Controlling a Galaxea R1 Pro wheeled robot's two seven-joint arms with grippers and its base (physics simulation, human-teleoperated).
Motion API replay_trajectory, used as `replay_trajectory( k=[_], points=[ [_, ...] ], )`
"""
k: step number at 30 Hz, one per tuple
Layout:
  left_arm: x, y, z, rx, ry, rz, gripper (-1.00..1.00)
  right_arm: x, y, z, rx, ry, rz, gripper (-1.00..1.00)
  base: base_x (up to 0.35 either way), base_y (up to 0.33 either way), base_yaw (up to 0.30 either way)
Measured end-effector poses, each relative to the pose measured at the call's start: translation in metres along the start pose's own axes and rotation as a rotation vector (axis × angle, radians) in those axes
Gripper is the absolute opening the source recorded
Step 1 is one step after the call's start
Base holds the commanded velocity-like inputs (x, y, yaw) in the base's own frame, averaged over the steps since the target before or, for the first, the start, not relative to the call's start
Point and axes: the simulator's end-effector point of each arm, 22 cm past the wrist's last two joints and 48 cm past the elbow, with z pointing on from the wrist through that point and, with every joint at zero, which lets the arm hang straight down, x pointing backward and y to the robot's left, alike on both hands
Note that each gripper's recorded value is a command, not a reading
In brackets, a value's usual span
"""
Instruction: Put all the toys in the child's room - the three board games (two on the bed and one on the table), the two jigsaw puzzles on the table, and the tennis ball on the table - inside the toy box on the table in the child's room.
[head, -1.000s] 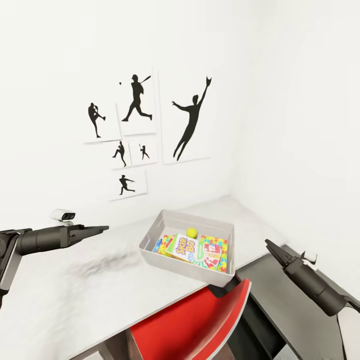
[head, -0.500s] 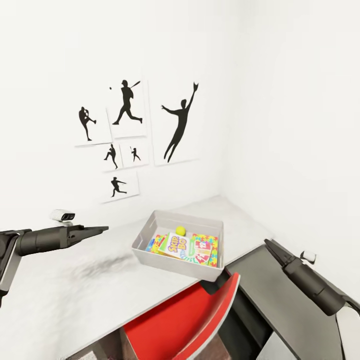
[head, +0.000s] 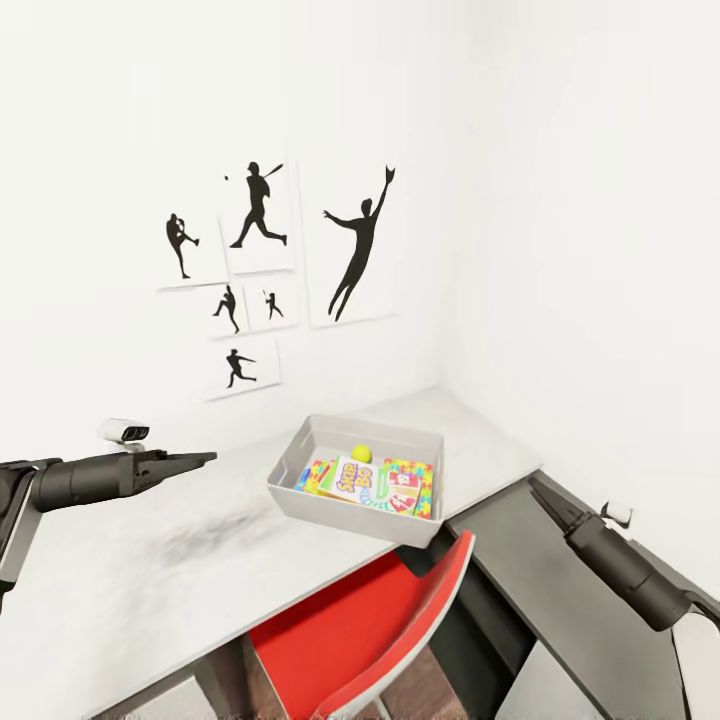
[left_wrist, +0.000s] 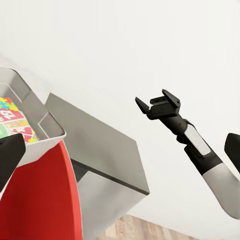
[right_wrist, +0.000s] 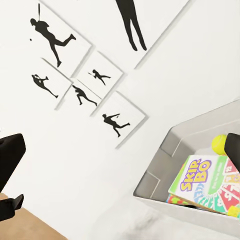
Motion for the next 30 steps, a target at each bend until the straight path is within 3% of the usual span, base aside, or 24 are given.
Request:
replay_trajectory(
  k=[13,30],
  points=[
    [0.0000,-0.0003,0.0007,0.001,0.000,0.000,1.00,0.0006,-0.0004,0.0006,0.002,0.002,0.000,1.00,-0.059,0.045,-0.012],
    [-0.0046,-0.0069,-0.0026,0.000,-0.005,0.017,1.00,-0.0032,0.0043,-0.0011,-0.006,-0.005,-0.001,1.00,-0.230,0.173,-0.212]
  ],
)
